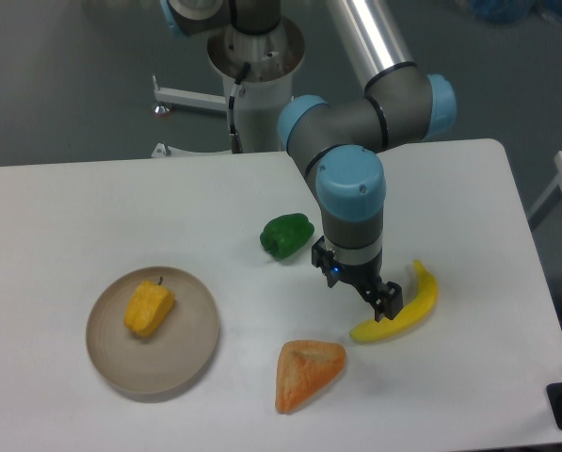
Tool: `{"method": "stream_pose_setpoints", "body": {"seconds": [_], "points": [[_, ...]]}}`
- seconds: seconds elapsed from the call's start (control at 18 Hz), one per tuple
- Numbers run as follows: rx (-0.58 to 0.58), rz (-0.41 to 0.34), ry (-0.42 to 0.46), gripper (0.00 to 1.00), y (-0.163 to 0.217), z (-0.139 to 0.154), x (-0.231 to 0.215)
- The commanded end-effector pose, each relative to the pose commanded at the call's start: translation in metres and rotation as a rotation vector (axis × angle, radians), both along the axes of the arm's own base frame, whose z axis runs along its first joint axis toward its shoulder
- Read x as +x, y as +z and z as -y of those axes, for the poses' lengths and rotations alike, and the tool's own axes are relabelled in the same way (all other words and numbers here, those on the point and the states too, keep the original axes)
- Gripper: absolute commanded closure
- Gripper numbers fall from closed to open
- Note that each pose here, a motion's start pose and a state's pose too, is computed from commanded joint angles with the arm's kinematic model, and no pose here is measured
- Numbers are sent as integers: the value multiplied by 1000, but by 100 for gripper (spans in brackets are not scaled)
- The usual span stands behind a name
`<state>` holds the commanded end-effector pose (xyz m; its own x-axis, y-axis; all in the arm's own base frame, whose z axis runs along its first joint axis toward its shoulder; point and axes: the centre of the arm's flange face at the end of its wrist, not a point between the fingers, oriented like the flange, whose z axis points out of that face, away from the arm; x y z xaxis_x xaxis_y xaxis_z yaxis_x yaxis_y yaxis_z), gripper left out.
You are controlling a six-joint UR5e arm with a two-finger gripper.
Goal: Place the yellow pepper on the plate
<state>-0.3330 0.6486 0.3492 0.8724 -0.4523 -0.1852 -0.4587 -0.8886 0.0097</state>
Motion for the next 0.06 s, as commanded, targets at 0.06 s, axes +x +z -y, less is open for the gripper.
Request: {"method": "stream_pose_setpoints", "body": {"seconds": [0.06], "points": [[0,0,0,0,0,0,0]]}}
